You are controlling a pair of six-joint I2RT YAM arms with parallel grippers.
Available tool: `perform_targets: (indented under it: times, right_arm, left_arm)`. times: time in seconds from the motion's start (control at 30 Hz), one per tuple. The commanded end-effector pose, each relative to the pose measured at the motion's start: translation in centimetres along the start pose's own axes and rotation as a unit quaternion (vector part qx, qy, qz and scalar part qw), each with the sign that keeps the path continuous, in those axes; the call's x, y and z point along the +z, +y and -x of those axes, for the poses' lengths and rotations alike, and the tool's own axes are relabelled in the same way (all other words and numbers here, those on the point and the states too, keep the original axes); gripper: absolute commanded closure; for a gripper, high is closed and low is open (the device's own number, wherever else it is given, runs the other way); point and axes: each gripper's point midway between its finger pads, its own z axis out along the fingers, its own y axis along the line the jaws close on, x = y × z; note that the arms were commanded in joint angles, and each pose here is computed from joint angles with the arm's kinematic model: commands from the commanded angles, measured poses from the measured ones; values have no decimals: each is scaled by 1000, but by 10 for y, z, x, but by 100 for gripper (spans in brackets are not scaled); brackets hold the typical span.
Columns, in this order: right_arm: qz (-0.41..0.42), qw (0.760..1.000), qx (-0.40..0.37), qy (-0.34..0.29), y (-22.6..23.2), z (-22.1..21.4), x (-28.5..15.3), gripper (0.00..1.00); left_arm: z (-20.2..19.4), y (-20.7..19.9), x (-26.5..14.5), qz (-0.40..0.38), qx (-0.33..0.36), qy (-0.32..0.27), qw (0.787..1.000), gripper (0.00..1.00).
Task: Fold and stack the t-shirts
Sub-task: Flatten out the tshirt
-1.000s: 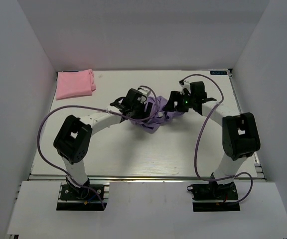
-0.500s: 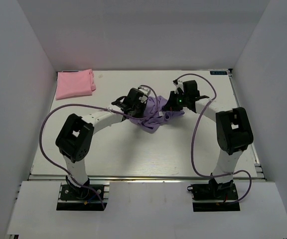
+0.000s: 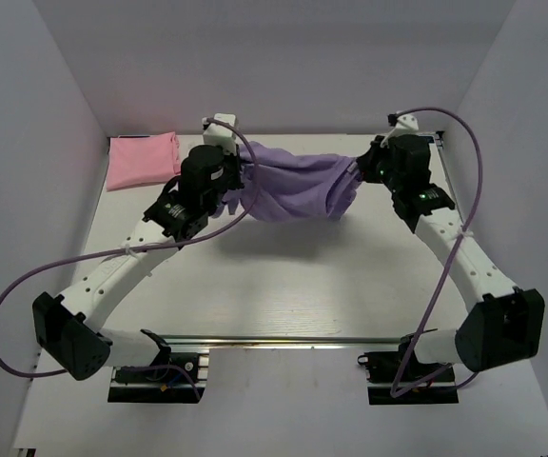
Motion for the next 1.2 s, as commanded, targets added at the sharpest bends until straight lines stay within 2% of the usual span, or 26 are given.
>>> perform_targets:
  times: [0.0, 0.13, 0.27, 0.37, 0.43, 0.53, 0.67, 0.77, 0.83, 0.9, 1.0, 1.03, 1.1, 1.13, 1.17]
  right_arm:
    - [-144, 987, -13, -63, -50, 42, -29, 100]
    - [-222, 965, -21, -139, -74, 90, -75, 100]
    - [-245, 947, -29, -207, -75, 137, -124, 100]
    - [-226, 942, -55, -243, -60, 168, -152, 100]
    - [-201, 938, -67, -274, -46, 192, -172, 100]
    - [-150, 939, -85, -297, -23, 211, -187, 100]
    - [-140, 934, -93, -315, -15, 225, -199, 100]
    - [-144, 939, -90, -300, -19, 218, -184, 100]
    - [-147, 951, -88, -258, -27, 192, -152, 100]
    - [-154, 964, -71, -204, -41, 152, -114, 100]
    - [-168, 977, -46, -125, -60, 93, -61, 100]
    - [-176, 980, -44, -83, -71, 65, -34, 100]
    - [-177, 983, -28, -48, -79, 38, -12, 100]
    - [-183, 983, -25, 0, -90, 5, 15, 100]
    - [-180, 983, -21, 15, -94, -3, 24, 100]
  left_arm:
    - [28, 47, -15, 114, 8, -28, 993, 100]
    - [54, 79, -42, 194, 3, -60, 979, 100]
    - [73, 87, -67, 197, -5, -91, 976, 100]
    - [89, 79, -79, 159, -17, -120, 980, 100]
    - [103, 70, -90, 118, -3, -141, 983, 96]
    - [124, 61, -104, 82, 0, -168, 982, 95]
    - [133, 53, -109, 54, 8, -181, 982, 95]
    - [126, 50, -101, 50, 13, -171, 984, 93]
    - [99, 45, -80, 51, 11, -137, 989, 94]
    - [71, 30, -62, 18, 16, -104, 994, 94]
    - [5, 8, -22, -22, 5, -19, 1000, 94]
    - [-21, 7, -10, -25, 8, 14, 1000, 96]
    - [-69, 7, 25, -14, 2, 73, 997, 100]
    - [-74, 7, 37, -13, 3, 84, 996, 100]
    - [-83, 13, 52, -6, 2, 98, 995, 100]
